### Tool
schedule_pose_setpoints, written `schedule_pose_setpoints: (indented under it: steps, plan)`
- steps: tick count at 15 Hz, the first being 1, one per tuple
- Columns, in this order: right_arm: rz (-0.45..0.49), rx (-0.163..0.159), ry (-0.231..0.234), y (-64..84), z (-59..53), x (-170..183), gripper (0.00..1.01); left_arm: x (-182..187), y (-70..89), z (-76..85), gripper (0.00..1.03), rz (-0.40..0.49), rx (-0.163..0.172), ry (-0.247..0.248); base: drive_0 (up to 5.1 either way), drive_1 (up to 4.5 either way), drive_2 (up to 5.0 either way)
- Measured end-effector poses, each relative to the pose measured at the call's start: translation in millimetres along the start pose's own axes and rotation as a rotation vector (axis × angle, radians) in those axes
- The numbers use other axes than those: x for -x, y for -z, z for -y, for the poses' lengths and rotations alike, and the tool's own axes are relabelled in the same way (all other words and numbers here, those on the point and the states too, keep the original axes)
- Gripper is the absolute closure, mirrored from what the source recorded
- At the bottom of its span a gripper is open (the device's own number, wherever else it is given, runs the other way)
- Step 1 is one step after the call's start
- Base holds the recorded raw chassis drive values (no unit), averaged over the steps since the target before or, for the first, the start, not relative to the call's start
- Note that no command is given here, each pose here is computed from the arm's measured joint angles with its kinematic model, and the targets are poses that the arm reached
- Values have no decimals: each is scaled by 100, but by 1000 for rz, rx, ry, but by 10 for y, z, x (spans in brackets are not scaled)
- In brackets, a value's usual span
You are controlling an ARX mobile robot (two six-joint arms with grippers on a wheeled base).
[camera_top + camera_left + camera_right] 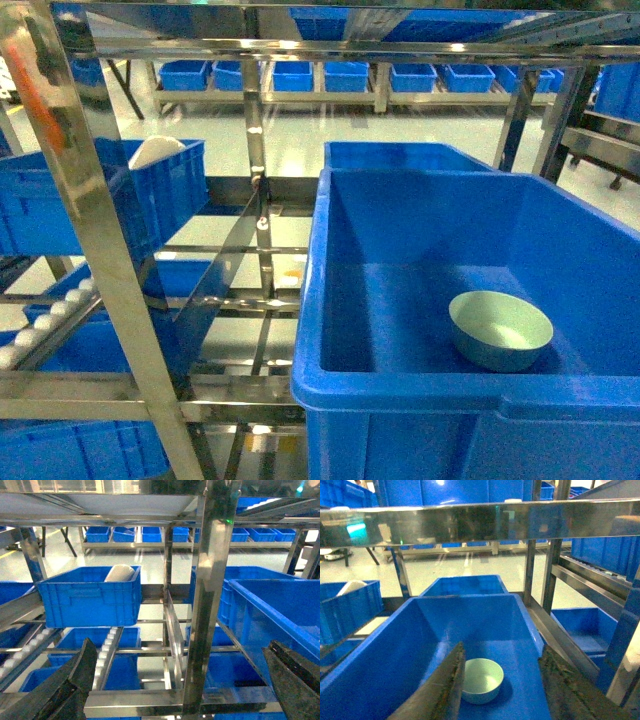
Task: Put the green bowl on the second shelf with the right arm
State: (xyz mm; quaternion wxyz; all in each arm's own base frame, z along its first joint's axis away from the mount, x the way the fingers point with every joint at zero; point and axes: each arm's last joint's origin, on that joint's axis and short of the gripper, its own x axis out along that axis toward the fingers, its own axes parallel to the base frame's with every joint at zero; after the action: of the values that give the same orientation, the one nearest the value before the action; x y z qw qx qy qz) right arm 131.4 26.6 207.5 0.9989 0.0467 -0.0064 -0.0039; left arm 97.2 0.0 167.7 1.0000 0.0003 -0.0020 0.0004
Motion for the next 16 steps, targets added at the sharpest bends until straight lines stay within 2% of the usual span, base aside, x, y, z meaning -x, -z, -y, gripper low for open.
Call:
schedule_pose_setpoints:
  steps: [1, 2, 3, 4, 5, 9, 11, 12, 13, 16]
  plan:
    - [-10, 44, -5, 67, 45, 29, 64, 0, 2, 0, 5, -1, 0, 1, 0, 0, 0]
    - [-14, 86, -5, 210, 184, 125, 99, 0, 1, 0, 5, -1, 0, 1, 0, 0, 0]
    - [-19, 88, -14, 243, 270, 146, 99, 0, 2, 0, 5, -1, 0, 1, 0, 0, 0]
    - [-17, 88, 18, 254, 308, 161, 99, 0, 2, 0, 5, -1, 0, -1, 0, 0, 0]
    - [-10, 88, -7, 260, 295, 179, 99, 0, 0, 0, 5, 0, 0, 1, 0, 0, 0]
    - [-1, 88, -8, 344, 301, 232, 99, 0, 0, 0, 5, 0, 0, 1, 0, 0, 0]
    - [-51, 88, -7, 405, 307, 313, 99, 0, 2, 0, 5, -1, 0, 0, 0, 0, 0]
    - [16, 88, -10, 342, 302, 348, 99, 0, 0, 0, 5, 0, 0, 1, 0, 0, 0]
    - [-15, 88, -7, 377, 305, 346, 99, 0, 1, 0, 5, 0, 0, 1, 0, 0, 0]
    - [-10, 88, -8, 374, 305, 345, 99, 0, 1, 0, 5, -1, 0, 1, 0, 0, 0]
